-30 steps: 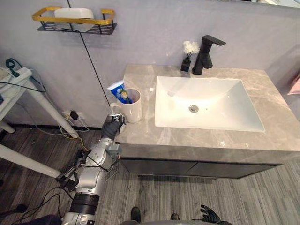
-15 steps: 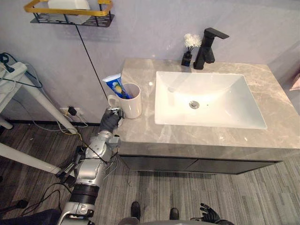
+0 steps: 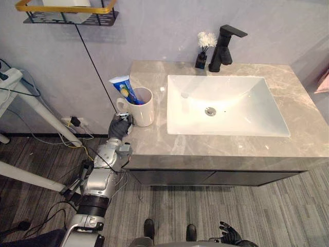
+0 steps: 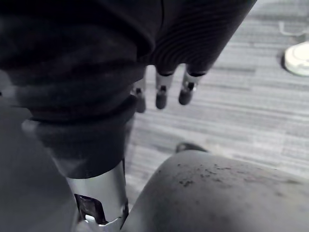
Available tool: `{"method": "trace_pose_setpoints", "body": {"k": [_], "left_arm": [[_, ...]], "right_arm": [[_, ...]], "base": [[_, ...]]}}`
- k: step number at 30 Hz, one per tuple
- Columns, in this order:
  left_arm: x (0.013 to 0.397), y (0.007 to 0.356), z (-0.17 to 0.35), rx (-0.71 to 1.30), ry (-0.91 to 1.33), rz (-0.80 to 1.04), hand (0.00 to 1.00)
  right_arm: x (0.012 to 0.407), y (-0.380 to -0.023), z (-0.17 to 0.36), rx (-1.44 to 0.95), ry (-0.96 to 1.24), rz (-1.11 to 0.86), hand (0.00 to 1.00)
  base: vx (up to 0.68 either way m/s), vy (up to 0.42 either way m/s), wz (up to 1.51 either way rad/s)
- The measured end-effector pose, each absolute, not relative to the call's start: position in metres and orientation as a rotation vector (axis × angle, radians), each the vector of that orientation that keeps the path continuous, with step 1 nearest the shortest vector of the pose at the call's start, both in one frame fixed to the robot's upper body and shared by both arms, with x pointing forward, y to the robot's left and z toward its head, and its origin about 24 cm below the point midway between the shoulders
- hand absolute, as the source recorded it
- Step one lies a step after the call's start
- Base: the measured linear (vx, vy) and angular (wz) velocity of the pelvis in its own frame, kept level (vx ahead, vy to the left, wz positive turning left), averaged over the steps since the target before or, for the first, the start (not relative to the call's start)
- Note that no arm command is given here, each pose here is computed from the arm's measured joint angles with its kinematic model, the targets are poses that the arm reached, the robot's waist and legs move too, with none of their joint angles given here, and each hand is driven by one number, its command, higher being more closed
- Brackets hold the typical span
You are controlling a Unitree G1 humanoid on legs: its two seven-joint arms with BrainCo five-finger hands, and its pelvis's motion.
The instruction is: Organize washtable
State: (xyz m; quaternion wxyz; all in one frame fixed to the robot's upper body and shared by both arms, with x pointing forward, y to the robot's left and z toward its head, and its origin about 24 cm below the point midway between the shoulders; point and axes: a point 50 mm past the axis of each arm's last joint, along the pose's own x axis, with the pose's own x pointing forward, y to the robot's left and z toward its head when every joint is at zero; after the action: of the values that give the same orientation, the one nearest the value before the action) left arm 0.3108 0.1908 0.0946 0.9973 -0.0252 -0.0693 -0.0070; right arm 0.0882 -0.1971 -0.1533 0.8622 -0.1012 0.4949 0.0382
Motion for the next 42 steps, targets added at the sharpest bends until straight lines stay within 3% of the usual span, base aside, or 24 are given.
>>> {"method": "trace_pose_setpoints", "body": {"k": [25,32,42], "left_arm": [[0.313,0.182,0.106,-0.087,-0.187,0.001,1.00],[0.282,0.151,0.093,-0.146,-0.160,-0.209,1.00],[0.275,0.145,0.092,-0.192,-0.159,-0.257,1.00]], "right_arm": [[0.091,-0.199,-0.151,-0.161,1.013,0.017,0.00],[0.092,-0.199,-0.151,-0.177,1.018,0.040,0.00],[0.094,-0.198,-0.153,-0.203,1.031,0.076,0.00]], "base": [[0.00,0.002,-0.02],[0.00,0.000,0.00],[0.00,0.000,0.00]]}}
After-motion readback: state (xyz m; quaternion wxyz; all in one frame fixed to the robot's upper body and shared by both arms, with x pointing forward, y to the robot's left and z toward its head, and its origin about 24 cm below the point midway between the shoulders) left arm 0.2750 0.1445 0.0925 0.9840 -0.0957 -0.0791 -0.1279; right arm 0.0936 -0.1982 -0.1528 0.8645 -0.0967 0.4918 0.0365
